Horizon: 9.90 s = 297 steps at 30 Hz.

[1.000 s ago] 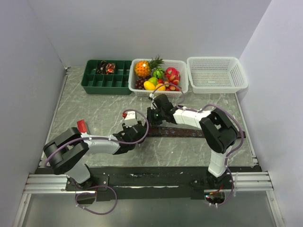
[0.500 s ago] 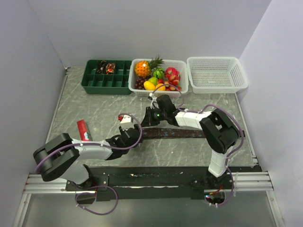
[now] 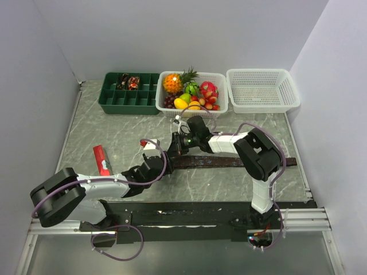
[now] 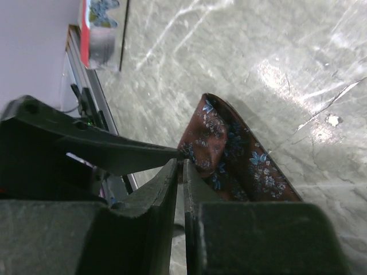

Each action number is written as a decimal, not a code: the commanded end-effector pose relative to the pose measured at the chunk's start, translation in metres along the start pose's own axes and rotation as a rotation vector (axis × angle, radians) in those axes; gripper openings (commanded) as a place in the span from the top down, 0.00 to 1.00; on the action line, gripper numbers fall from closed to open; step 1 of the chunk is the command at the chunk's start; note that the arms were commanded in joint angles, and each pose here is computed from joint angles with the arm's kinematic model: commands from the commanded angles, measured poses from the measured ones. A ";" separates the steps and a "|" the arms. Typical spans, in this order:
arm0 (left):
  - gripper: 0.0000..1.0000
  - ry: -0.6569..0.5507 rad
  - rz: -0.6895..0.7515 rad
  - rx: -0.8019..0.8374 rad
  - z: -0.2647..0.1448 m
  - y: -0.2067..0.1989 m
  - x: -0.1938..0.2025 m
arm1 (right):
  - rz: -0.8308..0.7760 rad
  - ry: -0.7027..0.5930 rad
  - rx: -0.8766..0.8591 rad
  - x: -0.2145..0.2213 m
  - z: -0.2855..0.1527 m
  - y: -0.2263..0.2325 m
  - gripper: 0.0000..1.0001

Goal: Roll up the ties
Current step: Roll the tie at the center of the board.

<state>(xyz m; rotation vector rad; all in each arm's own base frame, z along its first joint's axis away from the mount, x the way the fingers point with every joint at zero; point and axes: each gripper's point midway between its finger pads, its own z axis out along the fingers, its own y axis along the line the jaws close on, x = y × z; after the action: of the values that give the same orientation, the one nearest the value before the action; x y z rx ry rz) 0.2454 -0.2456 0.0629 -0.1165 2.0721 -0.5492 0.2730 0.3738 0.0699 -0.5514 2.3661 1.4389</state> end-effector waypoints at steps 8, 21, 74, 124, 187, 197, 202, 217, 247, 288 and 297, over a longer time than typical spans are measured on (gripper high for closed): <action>0.38 0.036 0.010 0.107 0.007 -0.029 0.006 | -0.079 0.039 -0.055 -0.001 0.005 0.015 0.84; 0.38 0.034 -0.001 0.175 0.005 -0.041 0.005 | -0.035 0.124 0.010 0.015 0.009 -0.009 0.85; 0.99 0.179 -0.365 0.133 0.020 0.037 0.007 | 0.027 0.150 0.310 0.027 -0.009 -0.056 0.87; 0.99 0.156 0.056 -0.281 0.020 0.004 -0.034 | -0.052 0.122 0.462 0.029 -0.013 -0.049 0.87; 0.38 0.170 0.162 -0.206 0.017 -0.029 -0.002 | 0.068 0.048 0.281 0.034 0.022 -0.039 0.87; 0.43 0.102 0.067 -0.039 0.002 -0.042 -0.010 | 0.045 0.040 0.292 0.029 0.013 -0.031 0.87; 0.43 0.070 0.051 0.019 -0.002 -0.044 -0.015 | 0.051 0.042 0.285 0.030 0.017 -0.034 0.87; 0.58 0.047 -0.129 0.158 -0.001 -0.040 -0.017 | 0.059 0.042 0.280 0.030 0.018 -0.034 0.87; 0.50 -0.039 -0.282 0.231 -0.003 -0.031 -0.041 | -0.018 -0.023 0.413 -0.005 -0.019 -0.013 0.87; 0.42 0.007 -0.287 0.325 0.016 -0.056 -0.031 | 0.125 -0.017 0.287 0.021 -0.027 -0.052 0.88; 0.17 0.009 -0.223 0.112 0.010 -0.016 -0.045 | 0.117 -0.019 0.337 0.017 -0.027 -0.062 0.88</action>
<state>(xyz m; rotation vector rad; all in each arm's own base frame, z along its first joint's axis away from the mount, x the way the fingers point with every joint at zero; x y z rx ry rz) 0.2668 -0.2743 0.0997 -0.2324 2.0227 -0.9303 0.2727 0.3232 0.0308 -0.3128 2.5898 1.1361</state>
